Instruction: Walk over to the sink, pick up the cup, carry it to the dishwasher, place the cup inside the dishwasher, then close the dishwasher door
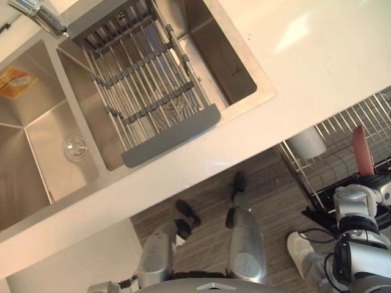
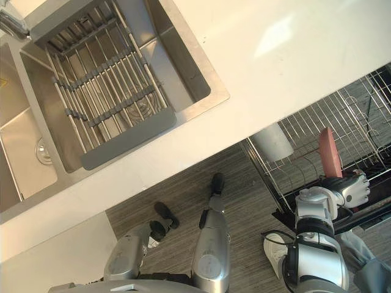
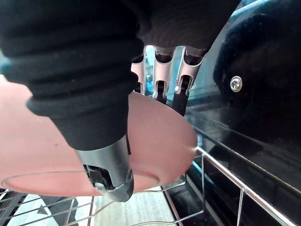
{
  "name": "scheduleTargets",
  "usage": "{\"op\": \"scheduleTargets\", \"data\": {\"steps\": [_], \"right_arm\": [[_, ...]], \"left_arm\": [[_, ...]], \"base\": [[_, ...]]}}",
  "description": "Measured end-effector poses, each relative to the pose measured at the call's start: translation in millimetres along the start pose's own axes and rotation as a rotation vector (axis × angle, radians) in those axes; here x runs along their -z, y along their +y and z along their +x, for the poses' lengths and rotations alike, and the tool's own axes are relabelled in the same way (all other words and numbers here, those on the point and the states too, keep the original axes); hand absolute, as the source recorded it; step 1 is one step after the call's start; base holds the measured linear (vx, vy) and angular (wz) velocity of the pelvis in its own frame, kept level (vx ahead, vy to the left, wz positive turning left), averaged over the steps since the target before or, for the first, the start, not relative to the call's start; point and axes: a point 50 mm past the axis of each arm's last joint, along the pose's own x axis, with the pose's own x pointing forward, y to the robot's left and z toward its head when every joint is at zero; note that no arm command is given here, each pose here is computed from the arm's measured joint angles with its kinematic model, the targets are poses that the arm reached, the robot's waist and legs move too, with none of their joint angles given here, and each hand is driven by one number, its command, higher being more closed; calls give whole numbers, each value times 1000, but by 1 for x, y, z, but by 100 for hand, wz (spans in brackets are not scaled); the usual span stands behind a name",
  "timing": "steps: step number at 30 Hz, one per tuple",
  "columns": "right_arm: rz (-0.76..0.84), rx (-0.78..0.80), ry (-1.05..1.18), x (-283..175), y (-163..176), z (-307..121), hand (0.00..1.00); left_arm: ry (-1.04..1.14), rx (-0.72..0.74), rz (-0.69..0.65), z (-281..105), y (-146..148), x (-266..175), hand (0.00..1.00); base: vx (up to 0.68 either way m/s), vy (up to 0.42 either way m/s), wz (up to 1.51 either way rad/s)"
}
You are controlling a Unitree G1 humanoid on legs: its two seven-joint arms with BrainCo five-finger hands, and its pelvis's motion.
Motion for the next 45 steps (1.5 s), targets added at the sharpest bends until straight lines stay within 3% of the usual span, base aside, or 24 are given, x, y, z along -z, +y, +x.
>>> {"op": "scheduleTargets", "data": {"steps": [9,14,23,27,29,31,33,37,45], "right_arm": [[162,-205,-285,-47,11,-21,0],[248,-257,-307,-44,7,-34,0],[348,-78,-171,-17,-53,14,0],[348,-51,-11,17,-66,28,0],[381,-15,113,42,-76,36,0],[453,31,238,65,-92,45,0],[657,15,381,93,-105,49,0],[1104,-104,615,136,-83,24,0],[1142,-312,784,152,-3,-49,0]], "left_arm": [[-11,-2,-42,1,3,3,0],[-30,-23,-64,2,11,6,0],[-27,-87,-11,2,24,18,0],[-12,-111,-20,2,35,24,0],[0,-102,-86,2,38,30,0],[22,-86,-145,3,39,39,0],[76,-75,-226,5,42,54,0],[88,-70,-278,6,45,59,0],[10,-60,-196,6,43,52,0]], "base": [[-55,6,-30],[9,13,-5],[73,-6,-5],[-41,22,-5],[-80,4,-12],[-80,0,-23],[12,-10,-15],[17,-7,-3],[1,2,12]]}}
